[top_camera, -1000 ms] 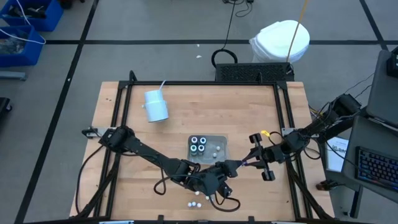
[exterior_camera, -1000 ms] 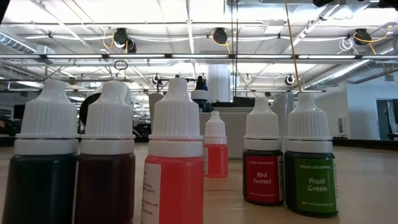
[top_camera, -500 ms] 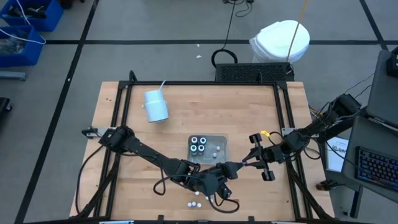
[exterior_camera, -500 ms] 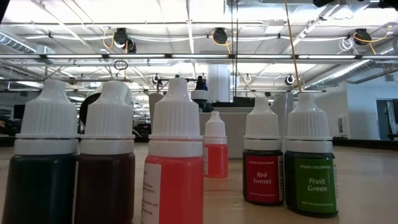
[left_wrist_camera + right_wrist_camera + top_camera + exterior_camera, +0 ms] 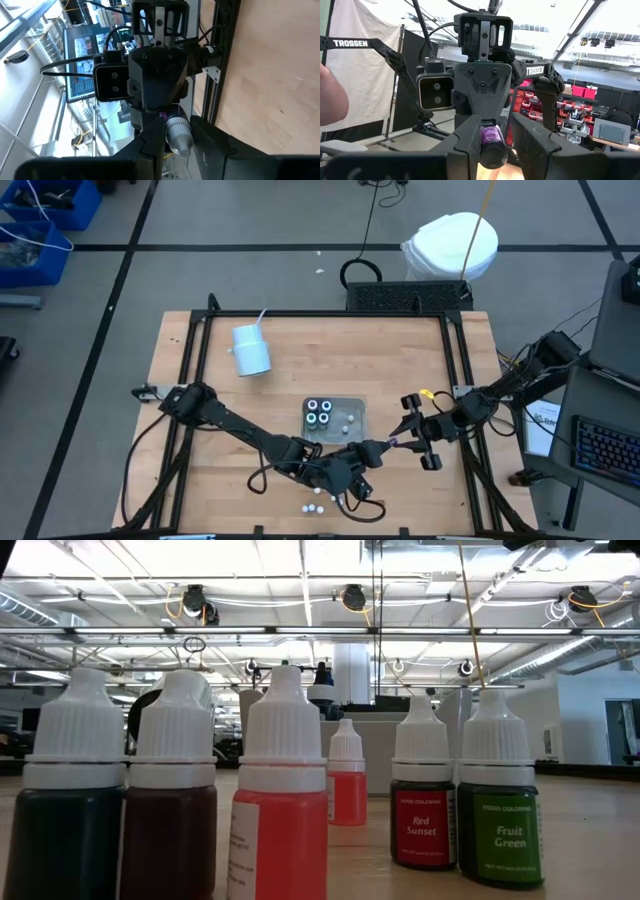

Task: Pick & Place food coloring
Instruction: Put the left small purple food coloring bottle into the bin

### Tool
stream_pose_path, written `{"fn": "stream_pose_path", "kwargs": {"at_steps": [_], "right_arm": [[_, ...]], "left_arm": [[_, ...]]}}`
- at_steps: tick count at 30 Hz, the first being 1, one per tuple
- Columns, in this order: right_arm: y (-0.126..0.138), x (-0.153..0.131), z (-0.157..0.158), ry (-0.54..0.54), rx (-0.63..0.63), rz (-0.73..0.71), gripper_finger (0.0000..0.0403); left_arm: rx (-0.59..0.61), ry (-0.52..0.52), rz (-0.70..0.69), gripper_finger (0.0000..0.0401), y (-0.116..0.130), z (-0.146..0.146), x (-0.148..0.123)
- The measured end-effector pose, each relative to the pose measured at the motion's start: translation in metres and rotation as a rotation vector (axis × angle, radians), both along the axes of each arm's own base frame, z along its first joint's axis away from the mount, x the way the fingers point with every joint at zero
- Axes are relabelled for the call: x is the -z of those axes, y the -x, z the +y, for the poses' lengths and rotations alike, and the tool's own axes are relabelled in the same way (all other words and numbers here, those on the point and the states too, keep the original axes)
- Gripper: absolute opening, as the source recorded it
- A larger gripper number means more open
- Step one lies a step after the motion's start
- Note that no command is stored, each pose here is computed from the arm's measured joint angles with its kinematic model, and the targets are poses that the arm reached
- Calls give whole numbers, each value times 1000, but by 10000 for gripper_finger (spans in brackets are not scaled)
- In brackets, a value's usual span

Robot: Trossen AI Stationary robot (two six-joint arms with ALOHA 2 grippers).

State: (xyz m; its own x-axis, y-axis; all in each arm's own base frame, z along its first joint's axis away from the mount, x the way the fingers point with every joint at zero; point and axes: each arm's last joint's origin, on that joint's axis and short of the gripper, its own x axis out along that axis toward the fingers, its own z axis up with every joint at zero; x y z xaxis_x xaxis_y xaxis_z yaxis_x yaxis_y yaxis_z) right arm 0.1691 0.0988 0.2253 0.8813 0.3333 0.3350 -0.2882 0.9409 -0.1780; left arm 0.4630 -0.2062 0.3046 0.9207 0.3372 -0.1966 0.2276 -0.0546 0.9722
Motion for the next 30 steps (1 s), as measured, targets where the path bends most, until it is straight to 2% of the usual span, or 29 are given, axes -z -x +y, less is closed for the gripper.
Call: {"fn": "stream_pose_path", "kwargs": {"at_steps": [8,13,17,24,30], "right_arm": [[0,-1,0,9,15,-10,160],[2,-1,-2,21,105,-12,185],[5,2,-2,54,203,4,196],[13,2,4,110,350,45,201],[24,0,8,144,475,87,198]], "left_arm": [[-68,10,-22,92,1,0,-1],[-204,63,-78,92,6,-1,-2],[-229,130,-84,92,14,3,-12],[-254,324,-101,92,31,24,-38],[-277,592,-90,92,38,58,-52]]}}
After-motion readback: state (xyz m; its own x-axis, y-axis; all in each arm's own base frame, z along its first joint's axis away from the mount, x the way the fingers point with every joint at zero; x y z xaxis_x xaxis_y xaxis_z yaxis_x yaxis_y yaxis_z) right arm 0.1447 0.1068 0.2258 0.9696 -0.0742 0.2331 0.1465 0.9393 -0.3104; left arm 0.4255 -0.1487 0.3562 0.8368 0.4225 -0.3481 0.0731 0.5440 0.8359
